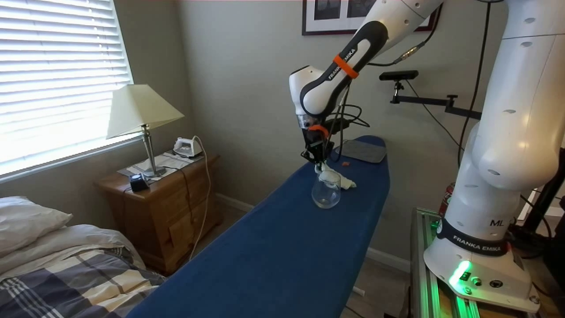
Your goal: Put the towel over the glass cup then push the towel into the glass cup.
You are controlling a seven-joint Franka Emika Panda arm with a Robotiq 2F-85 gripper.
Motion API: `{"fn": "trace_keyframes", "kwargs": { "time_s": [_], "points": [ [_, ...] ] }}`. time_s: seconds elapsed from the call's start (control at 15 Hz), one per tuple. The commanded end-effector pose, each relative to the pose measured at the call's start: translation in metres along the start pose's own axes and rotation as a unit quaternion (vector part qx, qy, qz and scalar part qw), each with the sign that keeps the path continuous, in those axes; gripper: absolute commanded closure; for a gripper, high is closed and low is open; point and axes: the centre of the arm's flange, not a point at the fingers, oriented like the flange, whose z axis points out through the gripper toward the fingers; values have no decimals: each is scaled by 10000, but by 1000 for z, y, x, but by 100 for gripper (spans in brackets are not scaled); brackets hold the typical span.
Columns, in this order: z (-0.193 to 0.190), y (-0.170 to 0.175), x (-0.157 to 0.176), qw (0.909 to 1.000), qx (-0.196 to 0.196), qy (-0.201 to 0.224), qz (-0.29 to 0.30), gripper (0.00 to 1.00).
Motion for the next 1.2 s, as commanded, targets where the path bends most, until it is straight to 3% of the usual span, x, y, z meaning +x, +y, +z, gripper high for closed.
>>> {"fn": "trace_keyframes", "kwargs": {
  "time_s": [0.0, 0.27, 0.8, 1.13],
  "points": [
    [-33, 0, -33, 9982, -15, 514, -294, 99],
    [-72, 3, -58, 9930, 43, 1012, -612, 99],
    [-150, 12, -106, 9731, 233, 2122, -863, 99],
    [-177, 15, -129, 9665, 463, 2286, -1074, 99]
  ]
}}
